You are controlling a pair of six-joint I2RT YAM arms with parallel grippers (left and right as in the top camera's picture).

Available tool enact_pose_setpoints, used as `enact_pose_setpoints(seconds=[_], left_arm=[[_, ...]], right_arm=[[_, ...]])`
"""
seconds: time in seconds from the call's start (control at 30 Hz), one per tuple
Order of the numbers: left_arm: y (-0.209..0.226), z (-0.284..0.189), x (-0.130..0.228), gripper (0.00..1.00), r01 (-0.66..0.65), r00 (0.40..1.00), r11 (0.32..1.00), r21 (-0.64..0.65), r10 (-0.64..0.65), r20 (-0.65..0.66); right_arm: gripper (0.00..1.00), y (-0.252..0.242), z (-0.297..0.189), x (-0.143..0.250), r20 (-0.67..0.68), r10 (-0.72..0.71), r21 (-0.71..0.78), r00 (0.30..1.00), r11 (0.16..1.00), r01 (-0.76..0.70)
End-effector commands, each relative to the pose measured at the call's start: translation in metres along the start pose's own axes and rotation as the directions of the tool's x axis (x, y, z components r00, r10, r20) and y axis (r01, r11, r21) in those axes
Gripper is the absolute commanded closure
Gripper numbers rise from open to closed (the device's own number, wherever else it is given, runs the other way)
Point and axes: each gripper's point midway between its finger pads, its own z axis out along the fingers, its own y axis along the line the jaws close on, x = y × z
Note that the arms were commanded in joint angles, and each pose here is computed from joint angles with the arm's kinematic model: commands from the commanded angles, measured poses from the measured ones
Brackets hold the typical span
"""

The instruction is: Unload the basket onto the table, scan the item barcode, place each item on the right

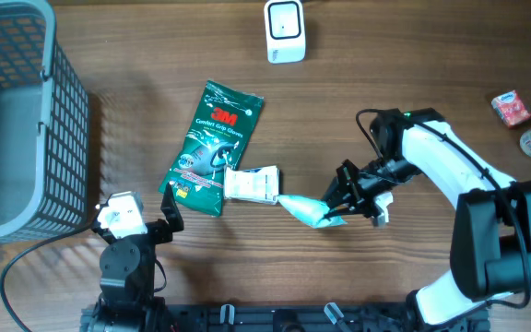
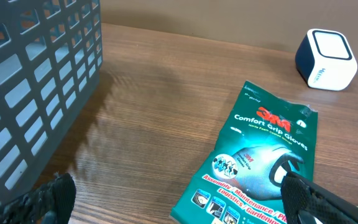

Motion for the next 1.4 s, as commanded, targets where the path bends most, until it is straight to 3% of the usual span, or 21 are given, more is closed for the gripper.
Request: enact_pose_setpoints(seconds=[0.0, 0.17, 0.67, 0.93, 1.03, 1.1, 1.17, 1.23, 1.3, 1.37], left_arm=[[-0.002, 0.0, 0.001, 0.0, 0.016, 1.0, 1.0, 0.008, -0.016, 0.0], [-0.002, 0.0, 0.001, 0.0, 0.016, 1.0, 1.0, 0.008, -0.016, 0.0], [-0.002, 0.0, 0.001, 0.0, 0.016, 1.0, 1.0, 0.008, -0.016, 0.0], [-0.002, 0.0, 0.001, 0.0, 0.016, 1.0, 1.0, 0.008, -0.016, 0.0], [-0.002, 0.0, 0.001, 0.0, 0.016, 1.0, 1.0, 0.008, -0.016, 0.0], [-0.002, 0.0, 0.001, 0.0, 0.016, 1.0, 1.0, 0.008, -0.016, 0.0], [-0.002, 0.0, 0.001, 0.0, 0.016, 1.0, 1.0, 0.008, -0.016, 0.0], [-0.002, 0.0, 0.001, 0.0, 0.016, 1.0, 1.0, 0.009, -0.016, 0.0], [-0.002, 0.0, 0.001, 0.0, 0.016, 1.0, 1.0, 0.008, -0.016, 0.0], [-0.002, 0.0, 0.001, 0.0, 0.016, 1.0, 1.0, 0.008, -0.016, 0.0]], right_arm=[[0.96, -0.007, -0.003, 0.003, -0.038, -0.209, 0.026, 0.977, 0.977, 0.21], [0.95, -0.026, -0.005, -0.01, 0.035, -0.155, 0.108, 0.987, 0.983, 0.151], [0.96, -0.018, -0.004, -0.013, 0.05, -0.211, 0.088, 0.976, 0.975, 0.206], [0.96, 0.028, -0.005, -0.016, 0.105, -0.413, -0.047, 0.905, 0.907, 0.419], [0.96, 0.072, -0.011, -0.006, 0.165, -0.57, -0.171, 0.805, 0.787, 0.593], [0.95, 0.125, -0.03, 0.016, 0.303, -0.719, -0.294, 0.626, 0.554, 0.779], [0.95, 0.156, -0.049, 0.04, 0.409, -0.772, -0.352, 0.486, 0.358, 0.865], [0.95, 0.18, -0.072, 0.067, 0.52, -0.769, -0.393, 0.371, 0.17, 0.904], [0.95, 0.204, -0.099, 0.083, 0.661, -0.688, -0.386, 0.299, 0.03, 0.922], [0.95, 0.221, -0.119, 0.084, 0.761, -0.573, -0.372, 0.304, -0.001, 0.928]])
